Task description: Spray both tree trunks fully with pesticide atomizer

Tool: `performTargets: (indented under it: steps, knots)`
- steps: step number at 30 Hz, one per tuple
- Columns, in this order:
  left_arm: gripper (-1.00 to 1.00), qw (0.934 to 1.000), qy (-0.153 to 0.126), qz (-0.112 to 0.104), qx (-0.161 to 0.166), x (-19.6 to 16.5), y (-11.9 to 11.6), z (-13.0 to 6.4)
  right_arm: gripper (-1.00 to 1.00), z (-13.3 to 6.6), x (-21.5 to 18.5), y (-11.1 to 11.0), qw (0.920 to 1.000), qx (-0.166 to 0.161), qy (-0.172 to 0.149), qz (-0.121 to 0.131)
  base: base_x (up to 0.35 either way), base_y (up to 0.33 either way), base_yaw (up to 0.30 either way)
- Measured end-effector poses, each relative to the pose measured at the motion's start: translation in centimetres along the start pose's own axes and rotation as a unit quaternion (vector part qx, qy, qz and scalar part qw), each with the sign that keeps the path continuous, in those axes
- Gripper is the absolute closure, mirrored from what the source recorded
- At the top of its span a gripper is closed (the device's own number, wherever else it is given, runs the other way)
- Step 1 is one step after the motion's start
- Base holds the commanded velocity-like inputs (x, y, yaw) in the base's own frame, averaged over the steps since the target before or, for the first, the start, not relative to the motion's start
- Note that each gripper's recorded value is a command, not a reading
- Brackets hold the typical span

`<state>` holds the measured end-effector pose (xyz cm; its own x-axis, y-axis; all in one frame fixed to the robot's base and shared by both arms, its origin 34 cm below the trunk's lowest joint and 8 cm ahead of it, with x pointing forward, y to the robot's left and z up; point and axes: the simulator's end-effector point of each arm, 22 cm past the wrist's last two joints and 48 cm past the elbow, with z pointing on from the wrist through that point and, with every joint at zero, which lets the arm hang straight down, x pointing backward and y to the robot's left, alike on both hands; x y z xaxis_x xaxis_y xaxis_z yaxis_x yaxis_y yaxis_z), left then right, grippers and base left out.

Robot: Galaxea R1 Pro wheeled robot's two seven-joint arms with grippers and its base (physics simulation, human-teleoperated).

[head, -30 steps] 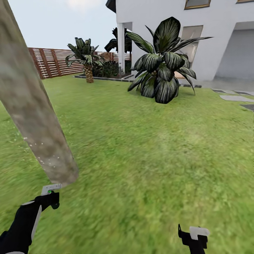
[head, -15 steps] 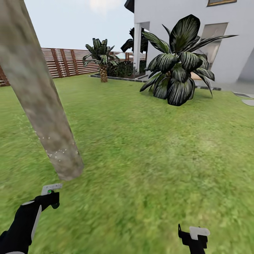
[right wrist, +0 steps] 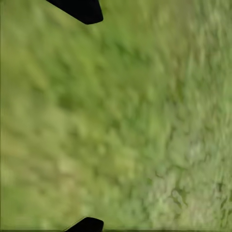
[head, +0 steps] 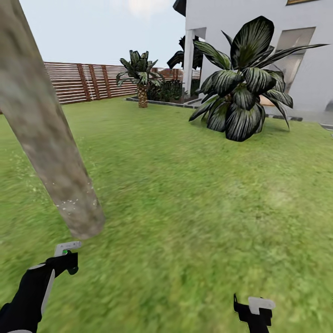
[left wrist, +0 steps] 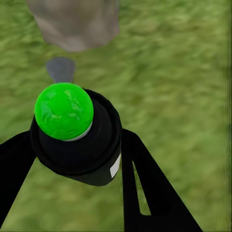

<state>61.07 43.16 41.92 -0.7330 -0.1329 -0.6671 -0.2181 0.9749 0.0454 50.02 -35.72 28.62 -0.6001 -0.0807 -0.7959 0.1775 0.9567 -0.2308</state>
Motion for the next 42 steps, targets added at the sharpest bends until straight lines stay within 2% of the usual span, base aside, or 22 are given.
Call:
performTargets:
  steps: [13,20,42]
  knots:
    - [1.00,1.0000,-0.001,-0.001,0.000,-0.07,0.03,-0.02,-1.00,0.00,0.01,0.00,1.0000,0.000,0.000,0.000,0.244,-0.192,0.248]
    - [1.00,1.0000,0.000,-0.001,0.000,-0.03,0.02,-0.01,-1.00,0.00,0.00,0.00,1.0000,0.000,0.000,0.000,0.264,-0.174,0.029]
    - [1.00,1.0000,0.002,0.001,0.001,0.15,-0.18,0.04,-1.00,0.00,0.00,0.00,1.0000,0.000,0.000,0.000,0.156,-0.238,0.210]
